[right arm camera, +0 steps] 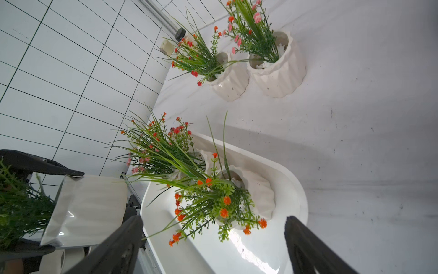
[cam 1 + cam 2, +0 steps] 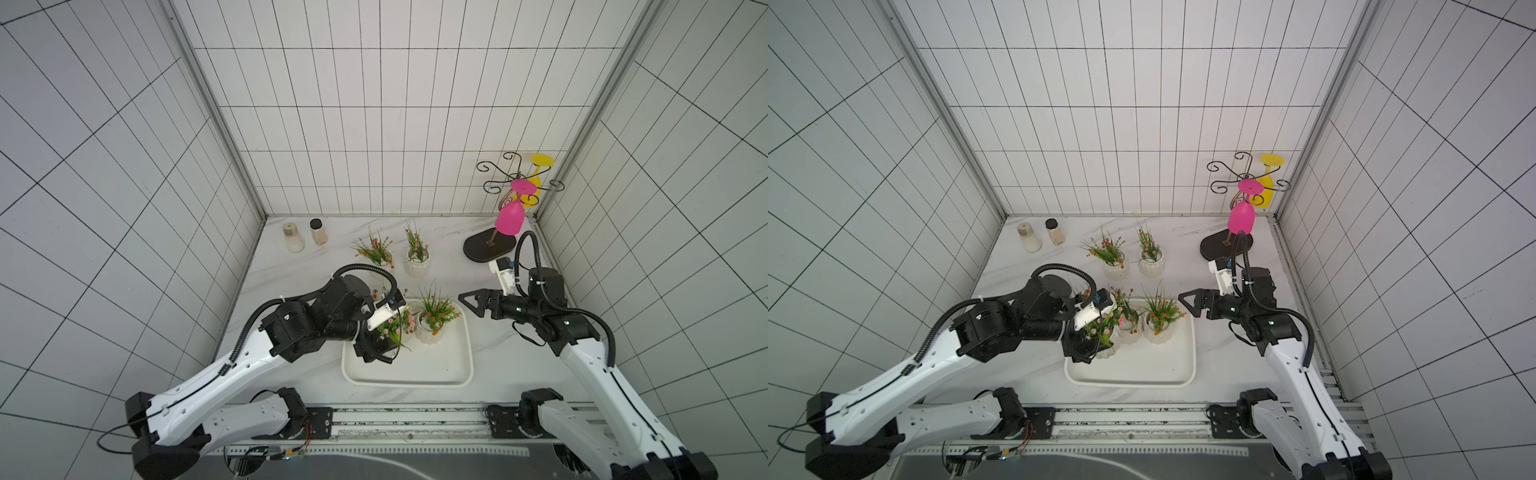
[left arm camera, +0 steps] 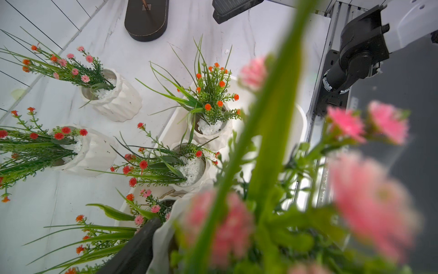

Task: Put the potted gypsophila into the storage box
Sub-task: Place the baby's breath potted plant at the storage box.

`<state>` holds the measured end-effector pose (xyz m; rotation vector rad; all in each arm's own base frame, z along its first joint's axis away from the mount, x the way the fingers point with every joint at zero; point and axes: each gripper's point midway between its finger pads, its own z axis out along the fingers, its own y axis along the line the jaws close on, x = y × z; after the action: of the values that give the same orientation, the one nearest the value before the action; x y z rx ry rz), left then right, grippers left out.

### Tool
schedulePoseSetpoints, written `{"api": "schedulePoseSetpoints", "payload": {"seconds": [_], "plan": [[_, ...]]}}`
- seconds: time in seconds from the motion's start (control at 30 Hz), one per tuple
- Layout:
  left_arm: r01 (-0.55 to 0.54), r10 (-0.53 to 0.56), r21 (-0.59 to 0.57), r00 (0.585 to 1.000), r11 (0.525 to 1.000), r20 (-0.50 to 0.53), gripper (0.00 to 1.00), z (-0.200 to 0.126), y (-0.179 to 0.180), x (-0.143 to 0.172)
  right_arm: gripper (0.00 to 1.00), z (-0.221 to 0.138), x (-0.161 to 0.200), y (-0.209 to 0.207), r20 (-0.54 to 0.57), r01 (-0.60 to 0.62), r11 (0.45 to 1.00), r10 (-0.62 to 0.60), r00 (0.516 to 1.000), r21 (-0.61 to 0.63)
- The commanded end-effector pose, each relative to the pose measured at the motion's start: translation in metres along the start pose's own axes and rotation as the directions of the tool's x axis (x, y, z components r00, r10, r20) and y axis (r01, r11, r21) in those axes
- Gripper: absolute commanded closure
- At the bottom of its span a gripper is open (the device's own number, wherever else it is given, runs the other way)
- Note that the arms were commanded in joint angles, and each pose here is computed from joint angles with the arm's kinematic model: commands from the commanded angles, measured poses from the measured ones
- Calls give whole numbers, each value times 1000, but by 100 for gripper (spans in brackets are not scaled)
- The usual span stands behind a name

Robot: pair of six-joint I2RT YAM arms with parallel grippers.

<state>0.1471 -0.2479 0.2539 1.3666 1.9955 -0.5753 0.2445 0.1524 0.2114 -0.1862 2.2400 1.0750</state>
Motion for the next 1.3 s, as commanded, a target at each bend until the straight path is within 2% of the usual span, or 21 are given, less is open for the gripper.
{"api": "schedulePoseSetpoints", "payload": {"seconds": [0.0,0.2,0.83,1.27], "plan": [[-75,74,8,992,997,107,62,-7,-5,-18,7,-17,-11,26,-8,-39,998,39,999,-50],[-86,84,22,993,996,85,63,3,-9,-5,7,-27,-2,29,8,-47,998,47,999,-37],[-210,204,34,970,977,130,63,26,-17,24,7,-37,20,30,-18,-29,999,29,999,-22],[-211,213,107,977,972,-5,63,62,-21,68,6,-34,27,29,-42,-30,999,28,999,-37]]}}
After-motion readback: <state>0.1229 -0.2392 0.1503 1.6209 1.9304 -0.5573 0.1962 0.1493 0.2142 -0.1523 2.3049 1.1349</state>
